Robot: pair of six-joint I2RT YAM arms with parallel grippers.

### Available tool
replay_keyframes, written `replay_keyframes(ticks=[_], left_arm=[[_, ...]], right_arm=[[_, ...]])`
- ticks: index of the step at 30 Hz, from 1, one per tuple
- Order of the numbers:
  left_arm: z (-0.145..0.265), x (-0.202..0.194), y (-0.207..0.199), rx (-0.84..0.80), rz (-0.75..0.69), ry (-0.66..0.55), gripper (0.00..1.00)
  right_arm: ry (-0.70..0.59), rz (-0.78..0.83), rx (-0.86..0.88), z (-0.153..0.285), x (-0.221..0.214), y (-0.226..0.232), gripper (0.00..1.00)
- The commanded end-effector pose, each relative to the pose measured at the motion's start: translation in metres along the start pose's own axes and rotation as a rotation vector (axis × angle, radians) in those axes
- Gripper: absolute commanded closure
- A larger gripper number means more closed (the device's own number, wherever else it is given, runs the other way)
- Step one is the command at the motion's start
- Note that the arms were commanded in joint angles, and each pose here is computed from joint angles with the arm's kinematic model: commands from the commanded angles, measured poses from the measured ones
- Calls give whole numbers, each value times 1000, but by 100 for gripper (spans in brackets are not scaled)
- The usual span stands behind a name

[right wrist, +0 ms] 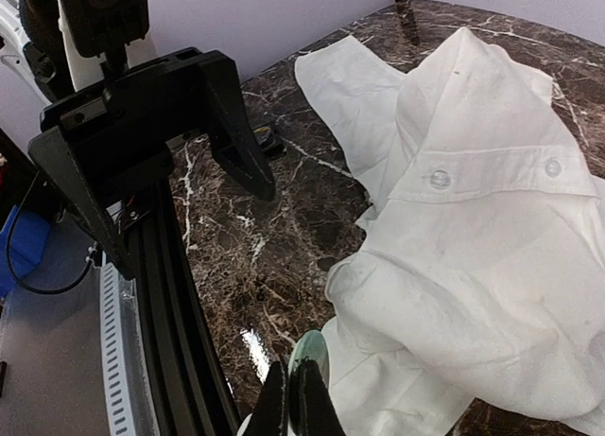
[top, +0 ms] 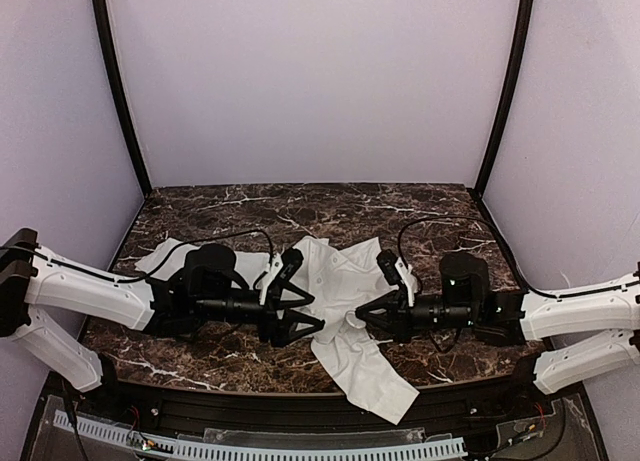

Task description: Remove the brooch from the garment

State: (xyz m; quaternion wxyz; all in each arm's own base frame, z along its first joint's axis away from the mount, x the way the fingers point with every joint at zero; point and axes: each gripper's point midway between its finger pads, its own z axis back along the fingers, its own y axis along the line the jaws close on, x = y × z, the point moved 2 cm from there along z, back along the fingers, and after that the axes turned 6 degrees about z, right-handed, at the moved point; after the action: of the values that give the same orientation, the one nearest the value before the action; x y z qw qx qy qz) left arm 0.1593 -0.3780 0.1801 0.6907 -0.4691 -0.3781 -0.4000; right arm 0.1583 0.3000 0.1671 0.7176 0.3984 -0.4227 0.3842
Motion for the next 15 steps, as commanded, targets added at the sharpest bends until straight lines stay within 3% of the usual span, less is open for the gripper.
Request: replay_keyframes(ticks=[1, 15], left_arm=[[-1, -2, -5, -39, -23, 16, 29], [-21, -19, -14, -128, -33, 120, 56]], right_arm=[[-49, 52, 164, -5, 21, 24, 100], [-7, 66, 287, -17, 20, 39, 100]])
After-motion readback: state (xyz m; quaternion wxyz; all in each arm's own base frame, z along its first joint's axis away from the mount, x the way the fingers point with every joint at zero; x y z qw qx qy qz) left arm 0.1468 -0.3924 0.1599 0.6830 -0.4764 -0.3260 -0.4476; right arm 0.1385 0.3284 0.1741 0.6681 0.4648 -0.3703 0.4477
